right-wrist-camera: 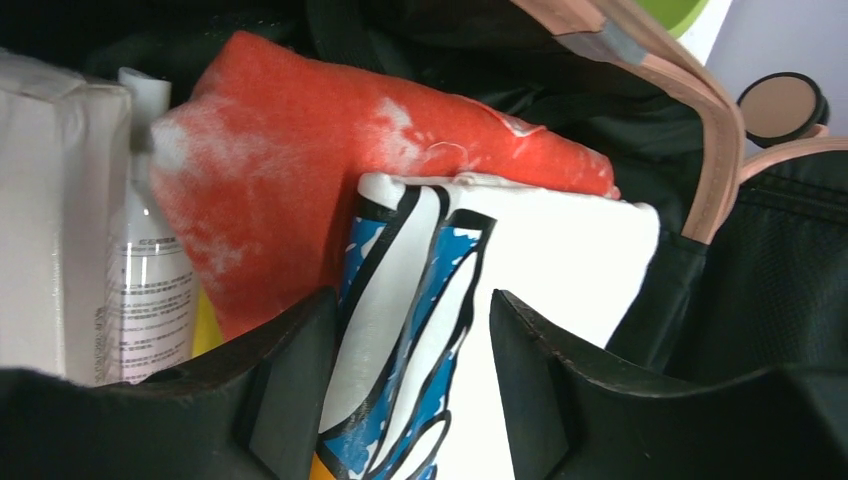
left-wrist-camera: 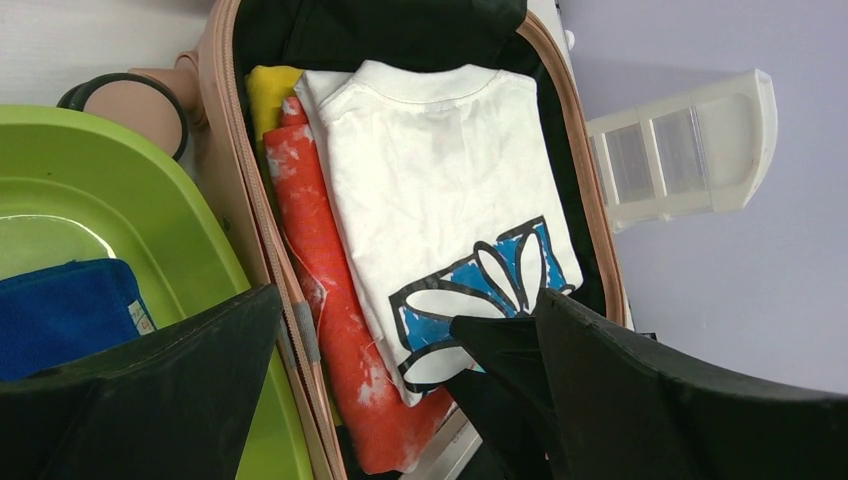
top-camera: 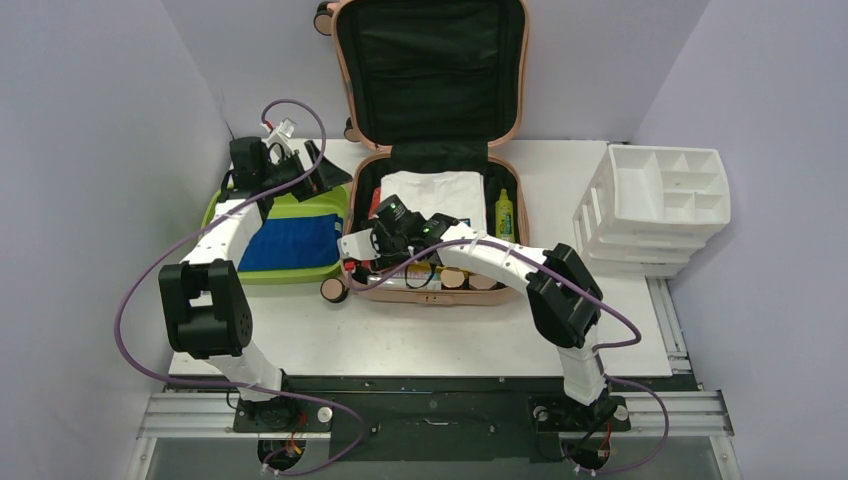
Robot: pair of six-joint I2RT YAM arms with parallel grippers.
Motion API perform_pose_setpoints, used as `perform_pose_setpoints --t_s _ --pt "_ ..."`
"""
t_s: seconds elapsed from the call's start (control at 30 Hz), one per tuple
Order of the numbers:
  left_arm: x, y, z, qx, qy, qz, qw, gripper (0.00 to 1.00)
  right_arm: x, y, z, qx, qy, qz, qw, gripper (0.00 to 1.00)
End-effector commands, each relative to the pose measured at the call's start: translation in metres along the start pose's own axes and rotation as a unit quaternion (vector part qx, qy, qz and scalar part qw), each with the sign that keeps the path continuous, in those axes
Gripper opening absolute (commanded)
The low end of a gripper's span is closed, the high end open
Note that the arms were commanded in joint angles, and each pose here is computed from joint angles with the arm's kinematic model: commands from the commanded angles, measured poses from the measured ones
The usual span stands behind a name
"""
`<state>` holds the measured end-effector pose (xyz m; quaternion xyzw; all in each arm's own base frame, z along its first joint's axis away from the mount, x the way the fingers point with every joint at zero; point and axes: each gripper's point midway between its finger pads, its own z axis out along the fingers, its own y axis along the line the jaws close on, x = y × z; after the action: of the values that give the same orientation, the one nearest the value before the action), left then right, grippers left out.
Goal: Open, take out, and arrange the luggage
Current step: Pick up the clothes from the opened luggage.
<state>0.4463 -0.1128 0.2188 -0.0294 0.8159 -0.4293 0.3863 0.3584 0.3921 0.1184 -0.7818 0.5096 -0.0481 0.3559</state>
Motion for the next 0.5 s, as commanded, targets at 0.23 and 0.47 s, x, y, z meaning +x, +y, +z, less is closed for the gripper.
perform_pose_setpoints --t_s 0.23,0.47 --pt "-0.011 -0.015 -0.006 0.029 -0.019 0.019 0.999 0.96 -0.013 -0.035 -0.006 0.044 -0.006 0.014 0.999 0.52" --pt "-0.008 -0.007 -0.004 0.012 -0.023 0.0 1.0 0.96 -0.003 -0.013 0.008 0.026 0.011 0.007 1.0 0.54"
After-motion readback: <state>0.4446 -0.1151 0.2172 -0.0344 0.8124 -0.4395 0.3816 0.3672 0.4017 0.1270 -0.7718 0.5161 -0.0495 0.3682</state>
